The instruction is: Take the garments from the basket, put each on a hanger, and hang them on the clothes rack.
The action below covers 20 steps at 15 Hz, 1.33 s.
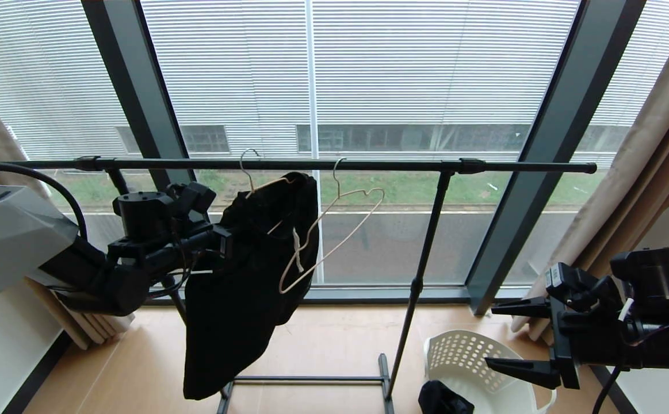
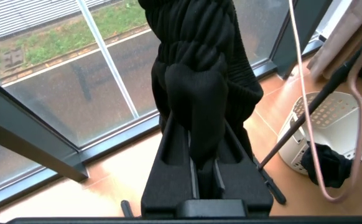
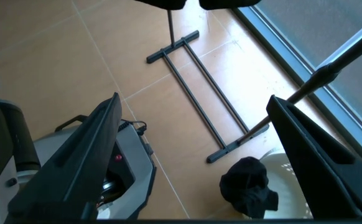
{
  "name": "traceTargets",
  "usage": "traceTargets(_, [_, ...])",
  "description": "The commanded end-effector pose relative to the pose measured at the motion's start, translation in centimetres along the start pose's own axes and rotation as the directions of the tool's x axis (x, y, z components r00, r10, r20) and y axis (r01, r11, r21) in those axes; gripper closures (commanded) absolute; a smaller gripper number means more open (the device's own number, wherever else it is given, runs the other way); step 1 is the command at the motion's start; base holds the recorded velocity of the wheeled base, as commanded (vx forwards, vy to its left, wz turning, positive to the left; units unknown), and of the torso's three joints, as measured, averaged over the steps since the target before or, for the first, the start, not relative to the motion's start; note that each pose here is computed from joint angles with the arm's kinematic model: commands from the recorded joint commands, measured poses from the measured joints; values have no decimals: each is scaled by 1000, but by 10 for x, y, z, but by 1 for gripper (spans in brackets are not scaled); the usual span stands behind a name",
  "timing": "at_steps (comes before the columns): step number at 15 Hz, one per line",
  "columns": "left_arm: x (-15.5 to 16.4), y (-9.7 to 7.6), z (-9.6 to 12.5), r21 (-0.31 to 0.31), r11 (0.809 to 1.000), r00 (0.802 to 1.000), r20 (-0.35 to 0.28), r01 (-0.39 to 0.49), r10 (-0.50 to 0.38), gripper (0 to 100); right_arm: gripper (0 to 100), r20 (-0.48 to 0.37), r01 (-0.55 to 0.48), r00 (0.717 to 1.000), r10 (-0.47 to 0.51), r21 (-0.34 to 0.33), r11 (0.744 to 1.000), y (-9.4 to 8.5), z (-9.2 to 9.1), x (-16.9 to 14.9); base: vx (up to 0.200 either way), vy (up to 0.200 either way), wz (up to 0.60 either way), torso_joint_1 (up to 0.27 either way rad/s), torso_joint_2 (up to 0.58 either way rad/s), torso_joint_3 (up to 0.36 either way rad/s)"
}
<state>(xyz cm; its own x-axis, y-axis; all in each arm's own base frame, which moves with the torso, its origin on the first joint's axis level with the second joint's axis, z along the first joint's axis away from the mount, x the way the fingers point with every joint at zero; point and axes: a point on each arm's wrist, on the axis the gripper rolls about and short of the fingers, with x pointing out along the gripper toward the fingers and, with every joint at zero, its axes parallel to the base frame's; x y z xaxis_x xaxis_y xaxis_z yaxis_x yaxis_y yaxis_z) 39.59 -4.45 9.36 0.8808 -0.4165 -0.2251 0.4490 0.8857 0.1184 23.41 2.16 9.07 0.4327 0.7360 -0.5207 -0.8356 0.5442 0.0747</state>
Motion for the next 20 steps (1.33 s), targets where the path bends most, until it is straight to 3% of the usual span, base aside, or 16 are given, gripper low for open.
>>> traceTargets(1, [6, 1, -6, -6, 1000, 1000, -10, 1, -1, 100, 0, -4, -4, 1000, 4, 5, 1000, -1, -1, 2, 0, 0, 0, 0, 0, 0])
traceTargets(9, [7, 0, -9, -10, 1000, 1000, -18, 4, -4, 100, 0, -5, -6, 1000, 6, 6, 1000, 0, -2, 2, 0, 0, 0, 0, 0, 0])
traceTargets(10, [7, 0, -8, -11, 1000, 1000, -17, 4, -4, 0, 0, -5, -6, 1000, 6, 6, 1000, 0, -2, 2, 0, 0, 0, 0, 0, 0])
traceTargets(16, [-7, -4, -5, -18, 1000, 999, -27, 16, -17, 0, 0, -5, -6, 1000, 6, 4, 1000, 1, -2, 1, 0, 0, 0, 0, 0, 0])
traceTargets(20, [-38, -13, 18, 3, 1000, 1000, 9, 17, -17, 0, 0, 38, 60, 998, -58, -65, 996, 20, 5, -20, 0, 0, 0, 0, 0, 0])
